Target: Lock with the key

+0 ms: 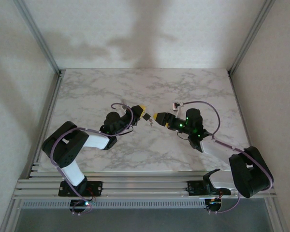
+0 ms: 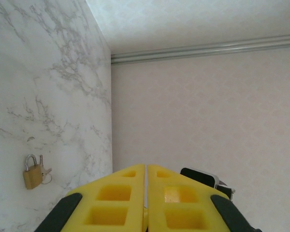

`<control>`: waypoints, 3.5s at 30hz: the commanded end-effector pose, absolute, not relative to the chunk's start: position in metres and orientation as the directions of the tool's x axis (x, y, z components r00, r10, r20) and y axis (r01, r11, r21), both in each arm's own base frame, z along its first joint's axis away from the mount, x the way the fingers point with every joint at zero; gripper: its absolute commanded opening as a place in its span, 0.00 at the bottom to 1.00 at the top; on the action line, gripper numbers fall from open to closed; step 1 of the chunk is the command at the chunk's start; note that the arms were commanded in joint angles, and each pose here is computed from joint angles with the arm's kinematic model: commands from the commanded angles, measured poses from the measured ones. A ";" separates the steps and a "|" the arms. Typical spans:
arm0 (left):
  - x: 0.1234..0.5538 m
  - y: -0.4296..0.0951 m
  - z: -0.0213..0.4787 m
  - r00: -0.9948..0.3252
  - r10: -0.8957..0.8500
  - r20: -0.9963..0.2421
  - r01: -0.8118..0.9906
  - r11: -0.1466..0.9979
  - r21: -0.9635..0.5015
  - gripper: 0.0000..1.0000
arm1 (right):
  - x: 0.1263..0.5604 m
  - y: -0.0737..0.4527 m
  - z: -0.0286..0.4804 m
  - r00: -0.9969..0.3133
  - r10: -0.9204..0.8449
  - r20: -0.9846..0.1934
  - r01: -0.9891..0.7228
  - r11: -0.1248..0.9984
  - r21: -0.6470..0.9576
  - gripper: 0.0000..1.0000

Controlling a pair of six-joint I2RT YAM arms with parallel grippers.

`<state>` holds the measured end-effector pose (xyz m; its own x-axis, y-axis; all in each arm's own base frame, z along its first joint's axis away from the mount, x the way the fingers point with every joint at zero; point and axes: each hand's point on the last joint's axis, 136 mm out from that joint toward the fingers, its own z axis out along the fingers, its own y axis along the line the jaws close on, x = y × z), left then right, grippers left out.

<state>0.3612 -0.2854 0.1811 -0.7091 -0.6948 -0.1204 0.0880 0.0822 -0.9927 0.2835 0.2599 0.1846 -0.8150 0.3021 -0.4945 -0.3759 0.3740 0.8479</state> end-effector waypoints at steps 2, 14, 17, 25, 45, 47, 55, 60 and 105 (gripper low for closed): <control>0.362 -0.284 0.194 -0.708 -0.698 -0.112 0.126 0.031 -0.992 0.00 | 0.282 0.264 0.190 -0.821 0.290 -0.492 -0.399 0.325 0.857 0.70; 0.358 -0.283 0.191 -0.718 -0.691 -0.087 0.118 0.004 -0.993 0.00 | 0.283 0.271 0.186 -0.845 0.272 -0.460 -0.385 0.288 0.877 0.55; 0.357 -0.283 0.190 -0.720 -0.689 -0.087 0.117 0.004 -0.993 0.00 | 0.283 0.272 0.186 -0.847 0.270 -0.457 -0.386 0.279 0.879 0.51; 0.357 -0.283 0.189 -0.721 -0.688 -0.083 0.115 -0.001 -0.993 0.00 | 0.284 0.276 0.183 -0.859 0.261 -0.440 -0.375 0.266 0.888 0.44; 0.356 -0.285 0.186 -0.729 -0.681 -0.067 0.107 -0.016 -0.994 0.00 | 0.278 0.287 0.183 -0.867 0.219 -0.449 -0.396 0.245 0.885 0.30; 0.356 -0.286 0.186 -0.730 -0.680 -0.066 0.106 -0.017 -0.994 0.00 | 0.277 0.288 0.184 -0.867 0.216 -0.448 -0.397 0.242 0.885 0.30; 0.356 -0.286 0.185 -0.731 -0.679 -0.063 0.105 -0.020 -0.994 0.00 | 0.275 0.291 0.185 -0.869 0.206 -0.451 -0.402 0.238 0.884 0.27; 0.356 -0.287 0.185 -0.733 -0.677 -0.060 0.102 -0.023 -0.994 0.00 | 0.274 0.292 0.185 -0.870 0.201 -0.451 -0.404 0.236 0.884 0.24; 0.366 -0.276 0.189 -0.694 -0.719 -0.037 0.099 -0.044 -0.994 0.00 | 0.272 0.297 0.181 -0.885 0.164 -0.436 -0.394 0.236 0.888 0.00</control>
<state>0.3610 -0.2854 0.1708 -0.7223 -0.6902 -0.0431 0.0580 0.0016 -0.9983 0.2756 0.2893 0.1708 -0.8907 0.2006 -0.4080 -0.3510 0.2666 0.8976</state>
